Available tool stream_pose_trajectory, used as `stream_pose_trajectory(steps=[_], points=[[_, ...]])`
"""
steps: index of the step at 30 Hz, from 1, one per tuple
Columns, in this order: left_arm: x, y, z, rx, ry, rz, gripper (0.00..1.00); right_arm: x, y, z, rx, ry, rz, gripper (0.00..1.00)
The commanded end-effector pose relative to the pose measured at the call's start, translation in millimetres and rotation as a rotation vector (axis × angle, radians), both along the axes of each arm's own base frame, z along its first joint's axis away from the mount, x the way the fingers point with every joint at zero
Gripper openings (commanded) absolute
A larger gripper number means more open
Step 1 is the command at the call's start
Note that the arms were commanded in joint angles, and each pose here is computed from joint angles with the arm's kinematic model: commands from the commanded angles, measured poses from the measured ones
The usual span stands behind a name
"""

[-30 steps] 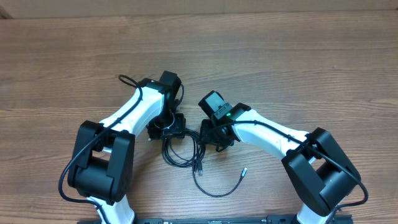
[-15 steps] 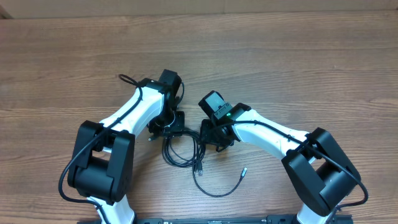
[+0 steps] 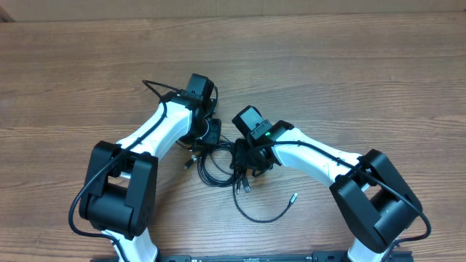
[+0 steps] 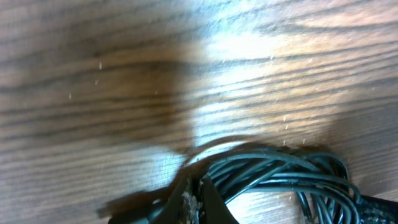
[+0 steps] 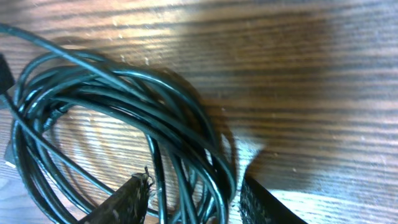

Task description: Untangle cables

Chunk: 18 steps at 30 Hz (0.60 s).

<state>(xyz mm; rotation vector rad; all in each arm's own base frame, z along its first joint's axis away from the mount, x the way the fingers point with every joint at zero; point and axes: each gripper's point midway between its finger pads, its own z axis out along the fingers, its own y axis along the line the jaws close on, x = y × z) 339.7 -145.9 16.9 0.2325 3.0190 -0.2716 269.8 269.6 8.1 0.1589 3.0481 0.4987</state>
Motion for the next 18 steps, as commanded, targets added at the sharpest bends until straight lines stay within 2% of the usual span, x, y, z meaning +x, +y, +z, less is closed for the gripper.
stream_pose_trajectory(steps=[1,6,11,18], points=[[0,1,-3,0.008,-0.011,-0.073,0.04,2,0,-3,-0.003,-0.012,0.002,0.46],[1,1,-3,0.014,-0.023,-0.132,0.07,8,5,1,0.018,-0.037,0.005,0.47],[6,9,-4,0.058,-0.044,-0.128,0.1,8,18,19,0.068,-0.052,0.183,0.5],[5,9,-4,0.059,-0.043,-0.129,0.17,25,12,39,0.062,-0.06,0.168,0.5]])
